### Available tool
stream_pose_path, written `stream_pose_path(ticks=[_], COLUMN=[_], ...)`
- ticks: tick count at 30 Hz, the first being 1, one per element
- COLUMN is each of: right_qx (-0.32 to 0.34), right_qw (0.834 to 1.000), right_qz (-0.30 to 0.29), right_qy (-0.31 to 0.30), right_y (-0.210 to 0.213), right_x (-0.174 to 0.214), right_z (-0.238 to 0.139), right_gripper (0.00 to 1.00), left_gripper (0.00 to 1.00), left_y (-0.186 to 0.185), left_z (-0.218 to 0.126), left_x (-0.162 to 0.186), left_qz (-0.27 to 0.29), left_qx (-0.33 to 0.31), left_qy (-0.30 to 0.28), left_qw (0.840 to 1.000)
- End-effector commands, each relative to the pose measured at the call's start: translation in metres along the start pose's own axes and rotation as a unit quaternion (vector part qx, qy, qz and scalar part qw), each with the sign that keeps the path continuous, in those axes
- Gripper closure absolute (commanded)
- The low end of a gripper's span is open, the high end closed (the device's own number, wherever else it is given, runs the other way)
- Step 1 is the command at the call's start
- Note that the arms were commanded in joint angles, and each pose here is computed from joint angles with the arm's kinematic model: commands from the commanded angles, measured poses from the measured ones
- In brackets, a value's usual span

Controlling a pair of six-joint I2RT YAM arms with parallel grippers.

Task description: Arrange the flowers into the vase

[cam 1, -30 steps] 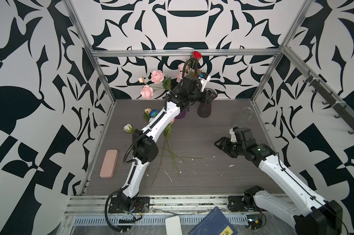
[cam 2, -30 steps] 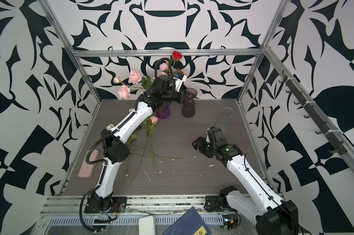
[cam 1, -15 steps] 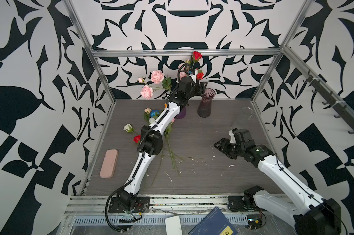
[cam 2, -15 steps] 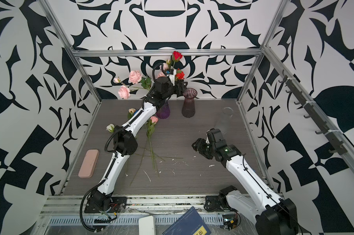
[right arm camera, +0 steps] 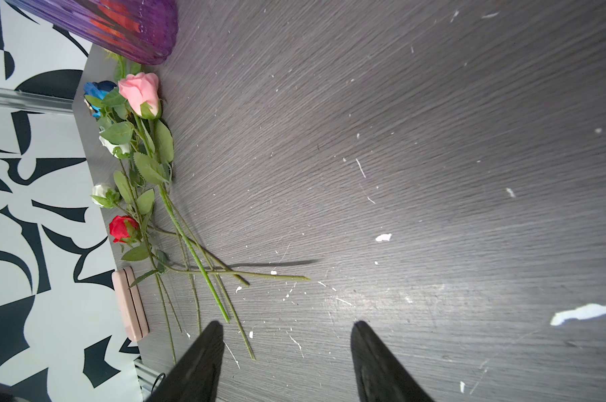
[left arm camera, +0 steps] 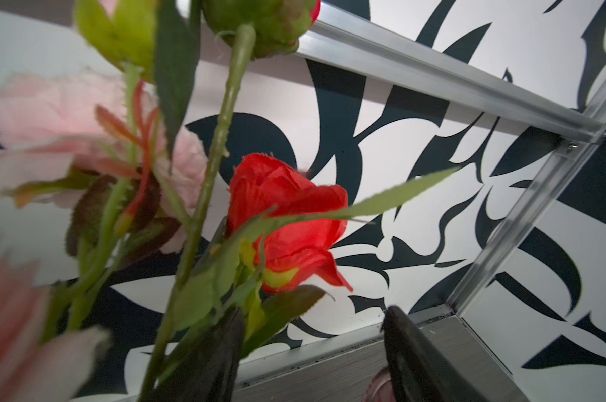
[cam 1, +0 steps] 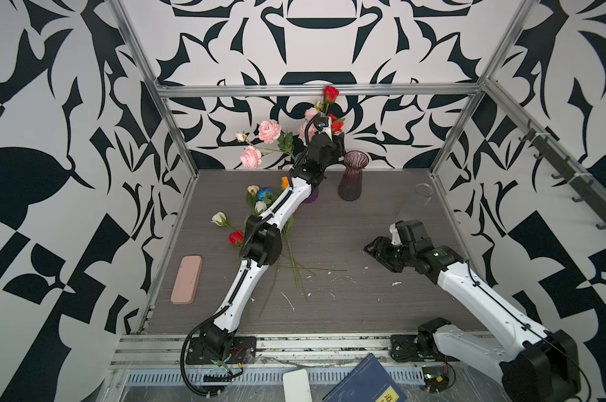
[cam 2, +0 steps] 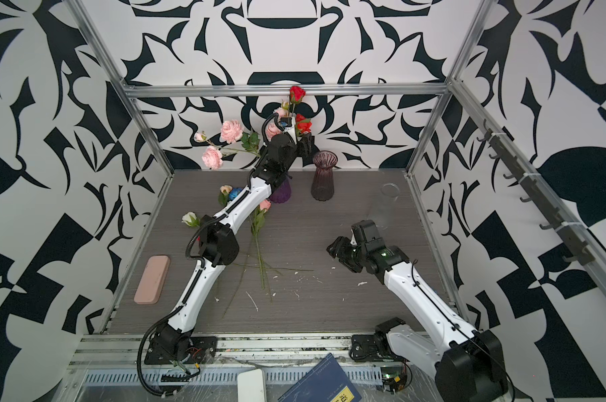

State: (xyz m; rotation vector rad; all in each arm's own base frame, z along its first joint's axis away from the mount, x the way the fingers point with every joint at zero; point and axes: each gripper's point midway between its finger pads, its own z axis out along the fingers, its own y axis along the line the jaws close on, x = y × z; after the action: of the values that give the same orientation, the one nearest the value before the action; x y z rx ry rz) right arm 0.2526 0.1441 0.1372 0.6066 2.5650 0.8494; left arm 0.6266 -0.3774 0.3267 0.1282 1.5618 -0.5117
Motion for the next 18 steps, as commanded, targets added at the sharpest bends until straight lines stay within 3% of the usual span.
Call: stream_pose_path(ticks=[1, 12, 15, 18], right_qx=[-0.009, -0.019, -0.016, -0.022], right_qw=[1.000, 1.000, 1.000, 1.000], right_qz=[0.002, -0.009, -0.004, 0.007], right_qy=[-0.004, 0.001, 0.001, -0.004], right_y=[0.004, 0.011, 0.008, 0.009], right_x=[-0.003, -0.006, -0.007, -0.008], right_z=[0.002, 0.007, 0.011, 0.013], right_gripper=[0.38, 0.38, 0.38, 0.38], left_gripper=[0.32, 0.32, 0.32, 0.31], left_y=[0.017, 0.054, 0.047, 0.026], left_z=[-0.006, -0.025, -0.028, -0.031], left_x=[-0.033, -0.058, -0.066, -0.075], left_qz=[0.028, 0.049, 0.030, -0.004], left_qx=[-0.048, -0.137, -0.111, -0.047], left_qy=[-0.036, -0.041, -0.045, -0.047], left_qw=[0.998, 0.989, 0.992, 0.998])
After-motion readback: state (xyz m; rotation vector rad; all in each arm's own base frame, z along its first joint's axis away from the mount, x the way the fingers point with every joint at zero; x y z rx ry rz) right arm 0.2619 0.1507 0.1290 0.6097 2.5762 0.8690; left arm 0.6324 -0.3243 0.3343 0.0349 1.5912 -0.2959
